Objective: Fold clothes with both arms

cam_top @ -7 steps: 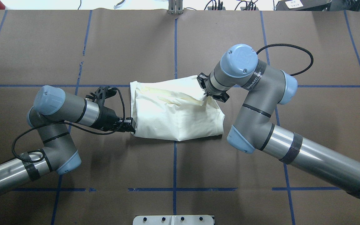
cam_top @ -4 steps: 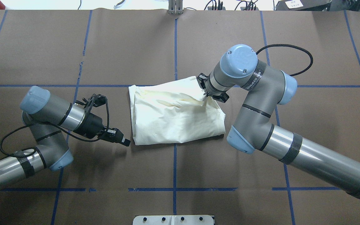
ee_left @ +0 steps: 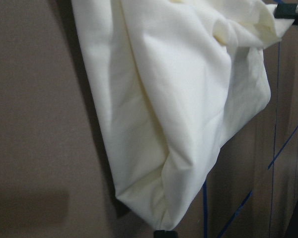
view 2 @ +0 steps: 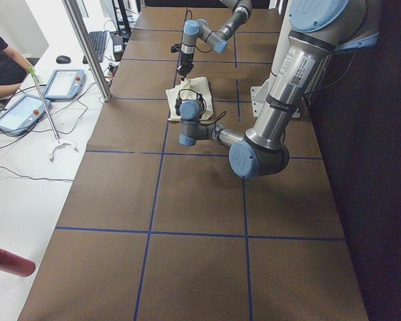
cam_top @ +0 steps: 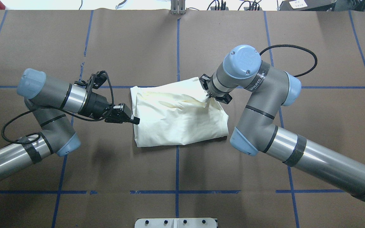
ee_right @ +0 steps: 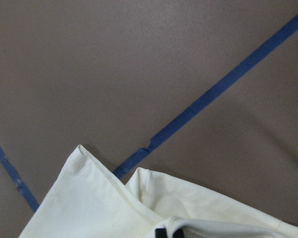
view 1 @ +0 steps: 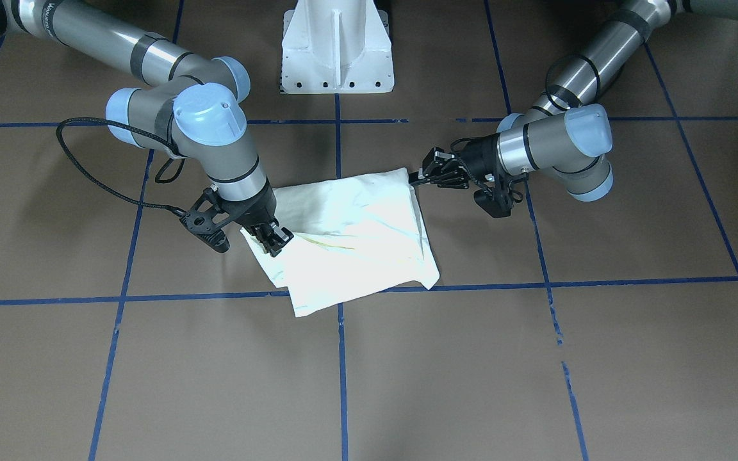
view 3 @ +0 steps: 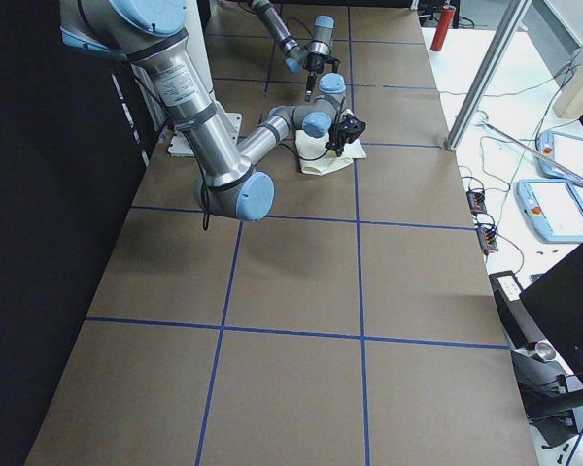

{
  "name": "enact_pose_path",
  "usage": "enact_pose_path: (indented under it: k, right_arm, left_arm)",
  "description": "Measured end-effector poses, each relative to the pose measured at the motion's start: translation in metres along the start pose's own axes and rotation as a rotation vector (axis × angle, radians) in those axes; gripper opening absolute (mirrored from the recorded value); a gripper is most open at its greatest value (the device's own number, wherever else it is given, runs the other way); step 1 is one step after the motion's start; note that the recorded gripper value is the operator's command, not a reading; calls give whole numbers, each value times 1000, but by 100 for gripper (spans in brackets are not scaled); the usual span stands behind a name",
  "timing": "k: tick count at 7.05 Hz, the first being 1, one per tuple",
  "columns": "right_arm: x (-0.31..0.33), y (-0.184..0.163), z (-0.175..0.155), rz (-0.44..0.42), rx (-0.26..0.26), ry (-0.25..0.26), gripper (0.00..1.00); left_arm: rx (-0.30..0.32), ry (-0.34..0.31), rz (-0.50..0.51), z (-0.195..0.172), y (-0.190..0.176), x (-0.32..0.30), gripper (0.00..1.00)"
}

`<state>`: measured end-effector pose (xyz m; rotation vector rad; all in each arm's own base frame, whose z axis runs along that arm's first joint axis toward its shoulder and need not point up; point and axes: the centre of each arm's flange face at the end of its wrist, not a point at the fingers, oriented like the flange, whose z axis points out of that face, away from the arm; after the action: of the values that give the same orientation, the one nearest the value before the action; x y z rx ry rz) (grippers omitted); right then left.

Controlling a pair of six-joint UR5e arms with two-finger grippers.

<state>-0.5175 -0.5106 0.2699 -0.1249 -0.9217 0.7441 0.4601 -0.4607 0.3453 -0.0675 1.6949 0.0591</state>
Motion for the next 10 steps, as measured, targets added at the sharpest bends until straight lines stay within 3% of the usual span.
enact_pose_path:
  k: [2,5,10]
  right_arm:
    - [0,1,1,-2,-1,1,0]
    - [2,1,2,-2,-1,4,0]
    - [3,1,3,-3,-1,5,0]
  left_arm:
    - [86,-10,-60,27,-9,20,0]
    - [133,-46,-100,74,16,12,0]
    - [151,-106,-70,42,25,-36,0]
